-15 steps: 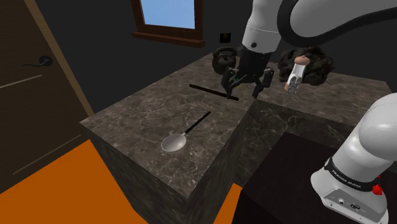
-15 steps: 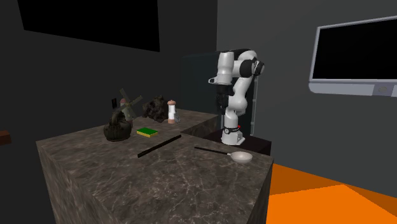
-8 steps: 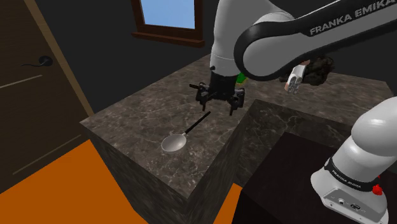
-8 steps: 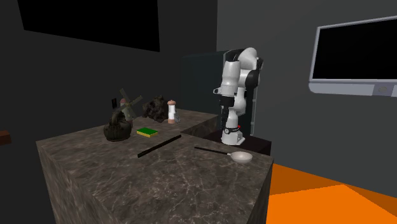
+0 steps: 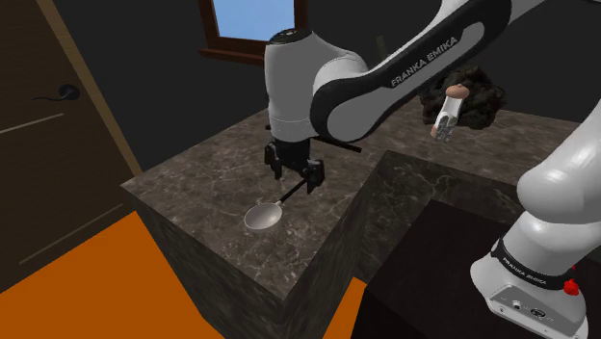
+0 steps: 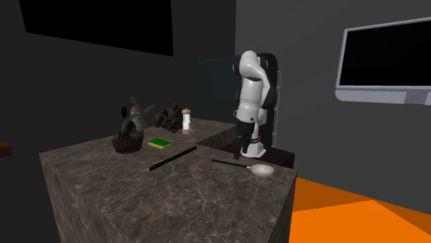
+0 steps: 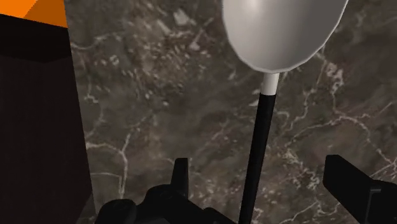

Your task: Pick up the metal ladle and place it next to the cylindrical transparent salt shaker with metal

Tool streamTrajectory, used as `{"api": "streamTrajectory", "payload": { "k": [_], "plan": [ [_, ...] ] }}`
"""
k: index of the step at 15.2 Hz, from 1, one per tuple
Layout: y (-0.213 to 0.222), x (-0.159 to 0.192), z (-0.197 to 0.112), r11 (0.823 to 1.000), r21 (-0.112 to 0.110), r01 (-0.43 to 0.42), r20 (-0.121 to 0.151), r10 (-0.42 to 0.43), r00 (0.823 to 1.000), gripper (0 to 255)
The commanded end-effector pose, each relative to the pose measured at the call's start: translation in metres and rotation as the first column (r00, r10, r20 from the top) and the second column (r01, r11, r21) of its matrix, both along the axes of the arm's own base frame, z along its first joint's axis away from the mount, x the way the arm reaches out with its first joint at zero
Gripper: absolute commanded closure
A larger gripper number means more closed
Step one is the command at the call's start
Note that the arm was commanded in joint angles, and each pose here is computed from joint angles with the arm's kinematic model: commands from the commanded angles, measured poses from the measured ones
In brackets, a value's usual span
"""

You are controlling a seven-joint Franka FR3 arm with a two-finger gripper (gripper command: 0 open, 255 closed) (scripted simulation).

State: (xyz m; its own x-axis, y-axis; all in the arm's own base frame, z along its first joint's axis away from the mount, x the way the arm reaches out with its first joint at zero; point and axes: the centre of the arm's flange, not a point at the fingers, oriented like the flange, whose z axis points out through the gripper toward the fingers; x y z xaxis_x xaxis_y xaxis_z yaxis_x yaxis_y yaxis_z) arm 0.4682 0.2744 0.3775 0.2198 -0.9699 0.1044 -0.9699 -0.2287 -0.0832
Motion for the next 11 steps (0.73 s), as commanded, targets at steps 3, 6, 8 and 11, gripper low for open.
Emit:
{"api": "streamTrajectory", "payload": {
  "k": [3,6,8,11],
  "plan": [
    [0.002,0.013,-0.021,0.998,-0.003,0.058,0.014,-0.058,0.998,0],
    [0.0,0.014,-0.036,0.998,-0.003,0.058,0.014,-0.058,0.998,0],
    [-0.001,0.015,-0.044,0.998,-0.003,0.058,0.014,-0.058,0.998,0],
    [-0.001,0.015,-0.044,0.998,-0.003,0.058,0.014,-0.058,0.998,0]
  ]
}}
